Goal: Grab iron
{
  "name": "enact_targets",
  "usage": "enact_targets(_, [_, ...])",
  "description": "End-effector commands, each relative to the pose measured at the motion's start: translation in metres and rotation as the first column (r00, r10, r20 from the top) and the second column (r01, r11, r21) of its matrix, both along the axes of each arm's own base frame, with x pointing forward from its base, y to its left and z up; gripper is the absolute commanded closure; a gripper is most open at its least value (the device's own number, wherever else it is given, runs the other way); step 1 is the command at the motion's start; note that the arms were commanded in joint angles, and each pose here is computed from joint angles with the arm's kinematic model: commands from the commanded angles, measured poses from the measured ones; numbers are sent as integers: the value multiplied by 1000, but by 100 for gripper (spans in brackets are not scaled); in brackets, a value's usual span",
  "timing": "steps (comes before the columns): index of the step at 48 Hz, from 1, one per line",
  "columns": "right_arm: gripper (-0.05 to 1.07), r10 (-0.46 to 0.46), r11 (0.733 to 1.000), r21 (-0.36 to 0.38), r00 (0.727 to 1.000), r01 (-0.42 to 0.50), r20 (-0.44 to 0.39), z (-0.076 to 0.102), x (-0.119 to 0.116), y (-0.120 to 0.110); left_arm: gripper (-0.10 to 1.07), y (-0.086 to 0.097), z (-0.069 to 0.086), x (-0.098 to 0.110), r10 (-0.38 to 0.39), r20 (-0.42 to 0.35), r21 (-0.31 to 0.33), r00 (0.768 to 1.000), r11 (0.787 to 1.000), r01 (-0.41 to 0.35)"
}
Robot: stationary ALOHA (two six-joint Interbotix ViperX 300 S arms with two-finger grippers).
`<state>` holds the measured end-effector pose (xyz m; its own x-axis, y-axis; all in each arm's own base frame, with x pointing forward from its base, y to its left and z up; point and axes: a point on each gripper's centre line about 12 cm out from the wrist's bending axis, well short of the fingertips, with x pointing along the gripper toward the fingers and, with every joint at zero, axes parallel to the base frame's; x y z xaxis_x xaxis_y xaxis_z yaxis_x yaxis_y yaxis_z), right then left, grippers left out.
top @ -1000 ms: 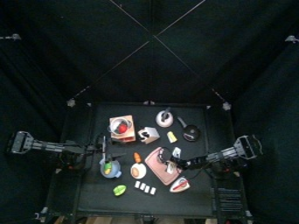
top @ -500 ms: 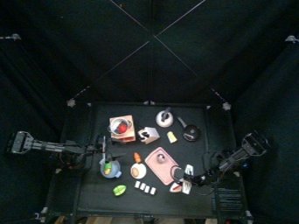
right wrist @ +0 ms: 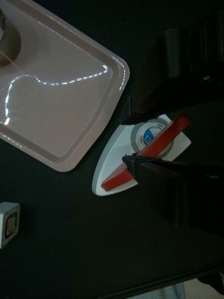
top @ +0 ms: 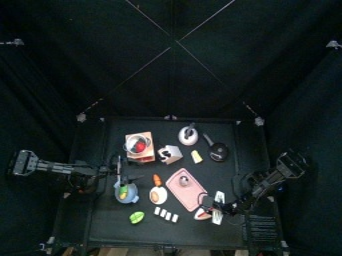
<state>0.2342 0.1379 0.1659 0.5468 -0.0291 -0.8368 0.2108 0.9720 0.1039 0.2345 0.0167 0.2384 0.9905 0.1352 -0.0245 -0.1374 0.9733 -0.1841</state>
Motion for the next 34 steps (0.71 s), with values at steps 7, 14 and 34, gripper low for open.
enact_targets(7, [29, 14, 999, 30, 1000, -15, 16, 8, -1, 9, -5, 0, 5, 2, -1, 15, 2, 1000, 1000, 1])
enact_targets(14, [29, 19, 999, 31, 1000, -19, 15, 8, -1, 10, -5, 0, 5, 2, -1, 15, 4, 1000, 1000, 1])
enact_targets(34, [29, 46, 997, 57, 999, -47, 13, 4, -1, 19, -5, 0, 5, 2, 2, 15, -2, 1000, 1000, -1])
